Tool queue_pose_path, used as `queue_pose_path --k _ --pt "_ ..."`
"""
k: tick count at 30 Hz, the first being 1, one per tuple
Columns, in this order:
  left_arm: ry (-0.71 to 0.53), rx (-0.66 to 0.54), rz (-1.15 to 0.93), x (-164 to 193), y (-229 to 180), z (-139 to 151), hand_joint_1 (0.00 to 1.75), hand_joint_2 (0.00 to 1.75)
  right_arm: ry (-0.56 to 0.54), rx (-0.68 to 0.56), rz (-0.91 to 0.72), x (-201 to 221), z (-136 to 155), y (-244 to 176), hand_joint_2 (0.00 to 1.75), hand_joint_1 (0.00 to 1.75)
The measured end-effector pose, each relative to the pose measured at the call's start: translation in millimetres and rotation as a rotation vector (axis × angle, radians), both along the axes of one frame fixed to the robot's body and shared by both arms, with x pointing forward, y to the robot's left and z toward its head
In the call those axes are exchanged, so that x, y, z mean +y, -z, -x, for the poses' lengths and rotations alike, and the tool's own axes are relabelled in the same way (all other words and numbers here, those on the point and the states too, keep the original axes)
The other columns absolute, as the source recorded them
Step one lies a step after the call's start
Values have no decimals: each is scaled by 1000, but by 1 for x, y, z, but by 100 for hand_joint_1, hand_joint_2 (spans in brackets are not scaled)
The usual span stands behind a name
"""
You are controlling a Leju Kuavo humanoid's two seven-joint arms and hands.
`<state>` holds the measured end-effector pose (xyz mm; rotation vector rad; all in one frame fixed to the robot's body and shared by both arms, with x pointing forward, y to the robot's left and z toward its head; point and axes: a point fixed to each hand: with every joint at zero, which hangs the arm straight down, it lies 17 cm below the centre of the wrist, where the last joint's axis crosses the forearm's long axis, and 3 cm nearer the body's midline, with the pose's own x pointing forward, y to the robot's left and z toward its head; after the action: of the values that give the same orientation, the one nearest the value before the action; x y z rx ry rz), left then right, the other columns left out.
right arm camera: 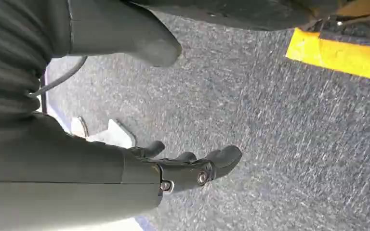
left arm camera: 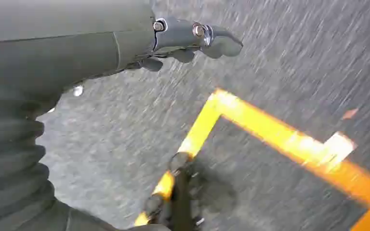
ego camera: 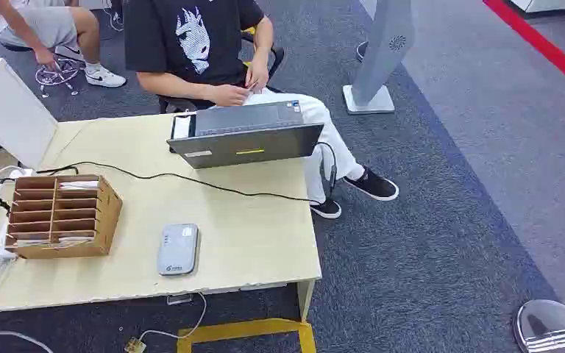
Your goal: Pass the card to the sensor for recognition and then transmit it.
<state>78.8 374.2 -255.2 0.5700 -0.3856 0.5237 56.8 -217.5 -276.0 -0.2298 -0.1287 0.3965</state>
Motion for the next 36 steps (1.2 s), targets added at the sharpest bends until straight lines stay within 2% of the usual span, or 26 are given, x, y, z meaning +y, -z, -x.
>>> queue_pose_path --k 11,15,27,36 --pt "-77 -237 -282 116 -70 -125 0 175 -47 -7 74 -4 -9 -3 175 0" --pt "-59 -260 -265 99 -69 -135 0 175 -58 -11 83 -3 -11 -4 175 0" --pt "28 -292 -138 19 -52 -141 0 175 -73 -14 90 -3 -13 -5 175 0" --pt "48 -325 -91 -19 -52 -145 0 175 -69 -12 100 -5 -12 -5 175 0"
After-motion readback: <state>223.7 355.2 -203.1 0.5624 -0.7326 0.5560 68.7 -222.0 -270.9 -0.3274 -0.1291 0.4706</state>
